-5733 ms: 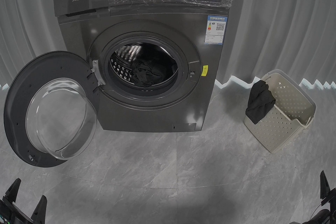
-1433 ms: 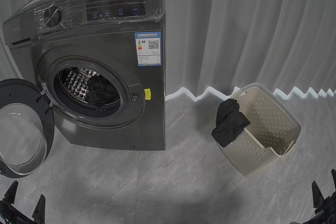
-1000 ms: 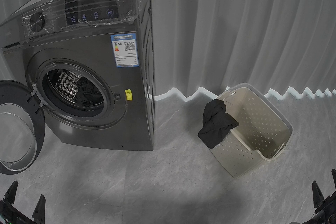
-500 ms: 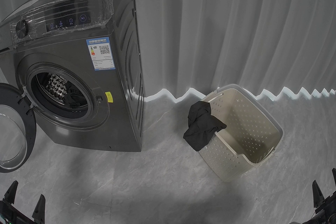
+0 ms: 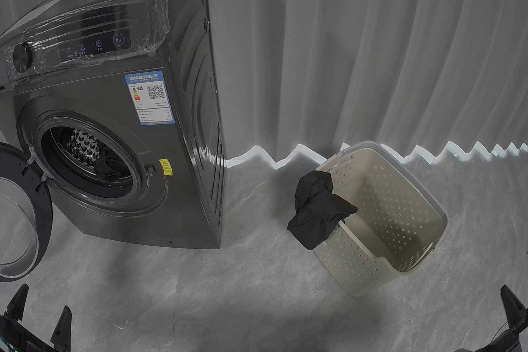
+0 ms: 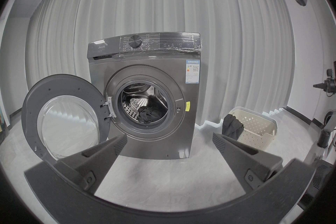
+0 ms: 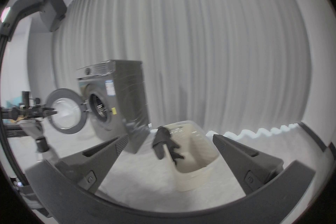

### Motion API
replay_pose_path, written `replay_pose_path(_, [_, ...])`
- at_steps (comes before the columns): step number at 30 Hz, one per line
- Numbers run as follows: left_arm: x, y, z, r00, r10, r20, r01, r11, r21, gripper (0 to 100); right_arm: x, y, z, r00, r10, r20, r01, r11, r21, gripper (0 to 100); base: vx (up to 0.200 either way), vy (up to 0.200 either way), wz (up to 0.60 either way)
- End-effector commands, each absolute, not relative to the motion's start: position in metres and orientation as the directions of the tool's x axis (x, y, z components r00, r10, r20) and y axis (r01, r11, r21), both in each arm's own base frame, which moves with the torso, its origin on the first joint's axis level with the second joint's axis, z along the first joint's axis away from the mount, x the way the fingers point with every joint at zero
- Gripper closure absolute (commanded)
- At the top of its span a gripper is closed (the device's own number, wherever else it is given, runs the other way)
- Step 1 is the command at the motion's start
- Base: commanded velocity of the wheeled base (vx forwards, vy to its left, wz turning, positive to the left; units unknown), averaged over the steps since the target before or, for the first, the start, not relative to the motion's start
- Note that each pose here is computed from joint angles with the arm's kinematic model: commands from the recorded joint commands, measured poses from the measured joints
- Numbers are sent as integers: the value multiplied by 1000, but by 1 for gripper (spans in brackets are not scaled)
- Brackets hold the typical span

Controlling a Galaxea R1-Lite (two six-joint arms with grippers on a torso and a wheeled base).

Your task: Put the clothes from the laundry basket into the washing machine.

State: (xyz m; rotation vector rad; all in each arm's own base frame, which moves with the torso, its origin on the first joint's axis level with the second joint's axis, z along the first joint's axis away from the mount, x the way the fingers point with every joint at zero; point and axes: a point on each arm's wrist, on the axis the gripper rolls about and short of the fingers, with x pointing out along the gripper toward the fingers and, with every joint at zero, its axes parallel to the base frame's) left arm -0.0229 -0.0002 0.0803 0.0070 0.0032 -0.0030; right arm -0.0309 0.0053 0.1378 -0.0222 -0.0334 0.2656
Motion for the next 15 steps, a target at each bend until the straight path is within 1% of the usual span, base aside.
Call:
replay_pose_path(1, [-23, 0, 75, 1000, -3, -3, 3, 1000, 8, 0, 23, 10, 139, 833, 429, -350, -416, 902, 114, 0, 0, 0, 0])
replay_pose_path(2, [-23, 0, 75, 1000, -3, -5, 3, 1000, 8, 0, 23, 10, 139, 833, 429, -350, -416, 902, 114, 0, 0, 0, 0])
replay_pose_path(3, [-23, 0, 75, 1000, -3, -5, 3, 1000, 8, 0, 46, 11, 142, 809, 429, -403, -424, 899, 106, 0, 0, 0, 0])
replay_pose_path(4, [-23, 0, 75, 1000, -3, -5, 3, 1000, 8, 0, 48, 11, 142, 807, 429, -405, -424, 899, 108, 0, 0, 0, 0])
replay_pose_path(6, [-23, 0, 75, 1000, -3, -3, 3, 1000, 9, 0, 83, 12, 142, 789, 433, -436, -423, 897, 125, 0, 0, 0, 0])
replay_pose_path(8, [-23, 0, 75, 1000, -3, -3, 3, 1000, 9, 0, 100, 14, 140, 774, 442, -453, -426, 893, 143, 0, 0, 0, 0])
replay_pose_path(10, [-23, 0, 75, 1000, -3, -3, 3, 1000, 8, 0, 122, 20, 133, 741, 468, -482, -440, 880, 178, 0, 0, 0, 0])
replay_pose_path(12, [-23, 0, 75, 1000, -3, -3, 3, 1000, 8, 0, 135, 27, 129, 712, 493, -500, -445, 868, 221, 0, 0, -200, 0])
replay_pose_path(15, [-23, 0, 75, 1000, -3, -3, 3, 1000, 8, 0, 159, 44, 125, 685, 509, -522, -410, 861, 302, 0, 0, -200, 0])
